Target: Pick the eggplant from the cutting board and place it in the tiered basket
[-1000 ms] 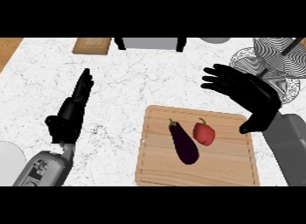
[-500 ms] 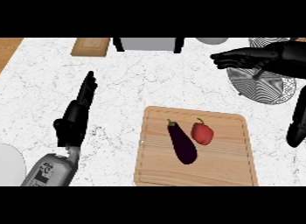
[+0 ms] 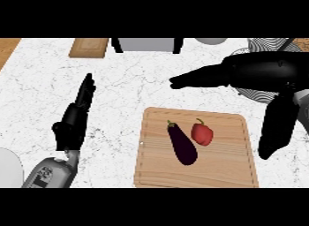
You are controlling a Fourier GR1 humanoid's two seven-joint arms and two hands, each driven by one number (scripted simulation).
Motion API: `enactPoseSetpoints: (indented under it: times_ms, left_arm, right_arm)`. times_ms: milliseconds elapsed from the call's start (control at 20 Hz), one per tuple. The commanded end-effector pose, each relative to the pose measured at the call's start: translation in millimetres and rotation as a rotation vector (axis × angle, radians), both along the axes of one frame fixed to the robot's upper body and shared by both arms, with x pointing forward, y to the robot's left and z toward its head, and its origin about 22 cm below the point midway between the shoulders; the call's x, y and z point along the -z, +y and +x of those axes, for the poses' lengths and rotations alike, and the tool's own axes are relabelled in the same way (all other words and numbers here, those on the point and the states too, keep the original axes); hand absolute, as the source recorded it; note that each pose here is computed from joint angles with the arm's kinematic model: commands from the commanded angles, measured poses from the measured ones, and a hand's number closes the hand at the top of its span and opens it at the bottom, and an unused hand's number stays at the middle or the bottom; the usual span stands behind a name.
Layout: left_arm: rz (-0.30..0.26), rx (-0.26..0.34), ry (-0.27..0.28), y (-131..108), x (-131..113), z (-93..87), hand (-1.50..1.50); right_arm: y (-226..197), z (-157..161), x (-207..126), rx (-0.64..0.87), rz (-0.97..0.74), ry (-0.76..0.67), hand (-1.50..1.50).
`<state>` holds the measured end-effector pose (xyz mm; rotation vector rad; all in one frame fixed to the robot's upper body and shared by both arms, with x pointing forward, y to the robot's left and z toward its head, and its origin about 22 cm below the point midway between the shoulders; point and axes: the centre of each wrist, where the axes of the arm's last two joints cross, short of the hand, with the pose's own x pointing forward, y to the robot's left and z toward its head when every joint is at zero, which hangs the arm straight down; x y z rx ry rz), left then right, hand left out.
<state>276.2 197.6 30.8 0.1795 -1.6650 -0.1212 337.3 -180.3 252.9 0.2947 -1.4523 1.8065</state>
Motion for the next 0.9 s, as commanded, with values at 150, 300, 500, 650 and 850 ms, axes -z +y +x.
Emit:
enactPoseSetpoints:
  times_ms: [150,300,500,650,850]
  left_arm:
    - [-0.012,-0.006,-0.006,-5,-5,2.3,0.0]
    - [-0.005,-0.021,-0.009,1,0,8.6,0.0]
    - [-0.005,-0.022,-0.008,15,3,14.1,0.0]
    - [-0.001,-0.019,0.011,16,-4,2.4,0.0]
    - [0.005,-0.026,0.014,5,-5,-1.2,0.0]
  right_arm:
    - [44,-5,12,-0.041,-0.104,-0.057,-1.5]
    - [36,-12,12,-0.069,-0.143,-0.066,-1.5]
    - [68,-15,29,-0.069,-0.238,-0.077,-1.5]
    - [45,-12,31,-0.067,-0.292,-0.072,-1.5]
    - [41,-20,22,-0.058,-0.347,-0.095,-1.5]
